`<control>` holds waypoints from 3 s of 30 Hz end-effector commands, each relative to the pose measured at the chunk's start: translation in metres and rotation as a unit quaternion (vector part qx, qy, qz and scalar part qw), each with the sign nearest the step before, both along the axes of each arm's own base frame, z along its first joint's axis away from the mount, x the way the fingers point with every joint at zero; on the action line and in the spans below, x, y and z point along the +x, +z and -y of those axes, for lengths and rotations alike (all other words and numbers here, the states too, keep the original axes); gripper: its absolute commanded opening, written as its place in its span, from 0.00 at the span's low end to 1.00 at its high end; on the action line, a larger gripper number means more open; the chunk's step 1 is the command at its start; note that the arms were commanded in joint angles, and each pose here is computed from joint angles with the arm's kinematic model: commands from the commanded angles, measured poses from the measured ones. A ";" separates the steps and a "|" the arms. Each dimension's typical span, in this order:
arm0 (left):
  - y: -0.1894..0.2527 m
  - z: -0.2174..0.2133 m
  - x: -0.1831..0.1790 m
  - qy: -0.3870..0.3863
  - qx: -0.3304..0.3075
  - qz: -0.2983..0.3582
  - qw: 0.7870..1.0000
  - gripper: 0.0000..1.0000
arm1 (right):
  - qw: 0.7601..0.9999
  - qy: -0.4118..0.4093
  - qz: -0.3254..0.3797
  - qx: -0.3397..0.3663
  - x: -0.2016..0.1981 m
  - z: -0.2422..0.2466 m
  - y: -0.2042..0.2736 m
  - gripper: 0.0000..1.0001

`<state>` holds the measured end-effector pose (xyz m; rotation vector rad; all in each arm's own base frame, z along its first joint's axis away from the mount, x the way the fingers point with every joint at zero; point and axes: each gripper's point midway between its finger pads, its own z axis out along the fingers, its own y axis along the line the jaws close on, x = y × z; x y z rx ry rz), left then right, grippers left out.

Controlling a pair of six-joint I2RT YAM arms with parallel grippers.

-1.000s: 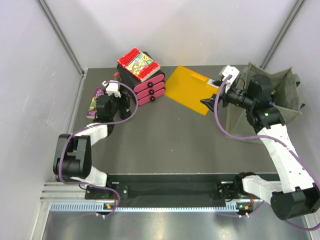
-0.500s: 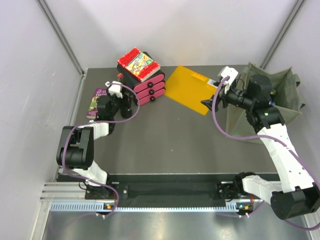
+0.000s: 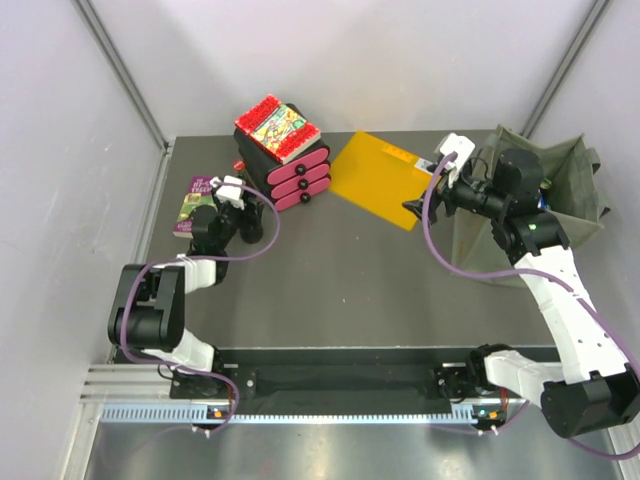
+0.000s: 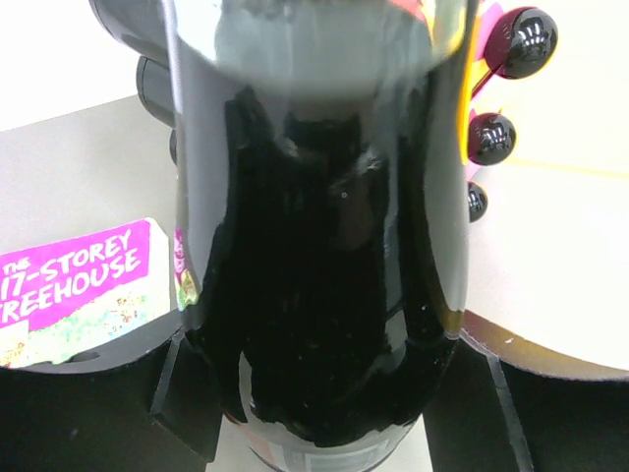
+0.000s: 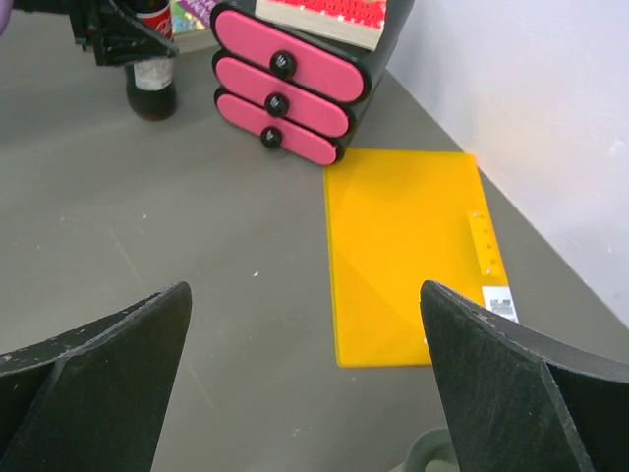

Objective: Take the beverage out of the canvas bag
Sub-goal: Place the drink at the center of the board, then take out the drink from the canvas bag.

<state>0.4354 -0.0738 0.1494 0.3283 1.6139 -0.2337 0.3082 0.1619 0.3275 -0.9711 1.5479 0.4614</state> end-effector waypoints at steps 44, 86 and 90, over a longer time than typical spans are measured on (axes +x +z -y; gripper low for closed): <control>0.262 0.092 -0.116 -0.139 -0.236 -0.098 0.957 0.94 | 0.921 -0.366 0.012 0.133 0.027 0.186 0.132 0.91; 0.164 0.306 -0.149 -0.360 -0.144 -0.224 0.894 0.93 | 0.931 -0.278 -0.227 -0.062 -0.024 0.200 -0.035 0.84; 0.164 0.309 -0.148 -0.365 -0.141 -0.223 0.893 0.93 | 0.933 -0.274 -0.222 -0.067 -0.013 0.201 -0.034 0.84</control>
